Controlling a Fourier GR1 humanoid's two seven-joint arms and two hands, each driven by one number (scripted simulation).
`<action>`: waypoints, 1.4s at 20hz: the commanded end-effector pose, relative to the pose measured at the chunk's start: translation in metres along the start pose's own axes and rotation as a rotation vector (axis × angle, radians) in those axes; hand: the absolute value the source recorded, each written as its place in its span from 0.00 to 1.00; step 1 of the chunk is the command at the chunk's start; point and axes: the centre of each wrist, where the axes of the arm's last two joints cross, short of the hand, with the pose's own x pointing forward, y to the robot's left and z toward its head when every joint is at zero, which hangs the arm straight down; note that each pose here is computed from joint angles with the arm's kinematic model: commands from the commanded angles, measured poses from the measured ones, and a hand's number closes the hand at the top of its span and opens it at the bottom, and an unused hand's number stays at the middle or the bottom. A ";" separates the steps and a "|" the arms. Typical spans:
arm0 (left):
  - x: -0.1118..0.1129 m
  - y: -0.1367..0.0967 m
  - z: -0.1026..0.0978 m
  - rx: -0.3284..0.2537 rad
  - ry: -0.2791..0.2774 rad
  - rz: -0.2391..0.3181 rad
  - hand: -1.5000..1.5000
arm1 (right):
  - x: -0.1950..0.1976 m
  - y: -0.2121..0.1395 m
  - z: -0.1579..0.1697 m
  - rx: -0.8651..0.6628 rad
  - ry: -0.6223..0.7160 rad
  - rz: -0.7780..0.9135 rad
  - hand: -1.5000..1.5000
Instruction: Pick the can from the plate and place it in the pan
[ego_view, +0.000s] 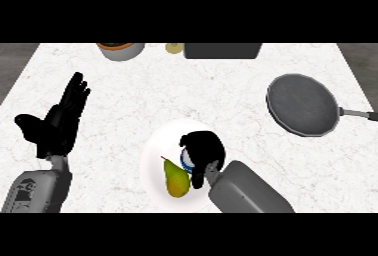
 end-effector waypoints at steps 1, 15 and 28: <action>-0.007 0.007 -0.005 -0.009 0.004 -0.005 0.50 | 0.010 -0.010 -0.004 -0.006 -0.078 0.041 1.00; -0.014 0.004 -0.005 0.011 -0.011 -0.005 0.50 | -0.002 0.051 0.043 -0.111 -0.094 0.054 1.00; -0.012 0.012 0.019 0.025 -0.015 -0.019 0.50 | -0.027 0.019 0.170 -0.730 -0.186 -0.067 1.00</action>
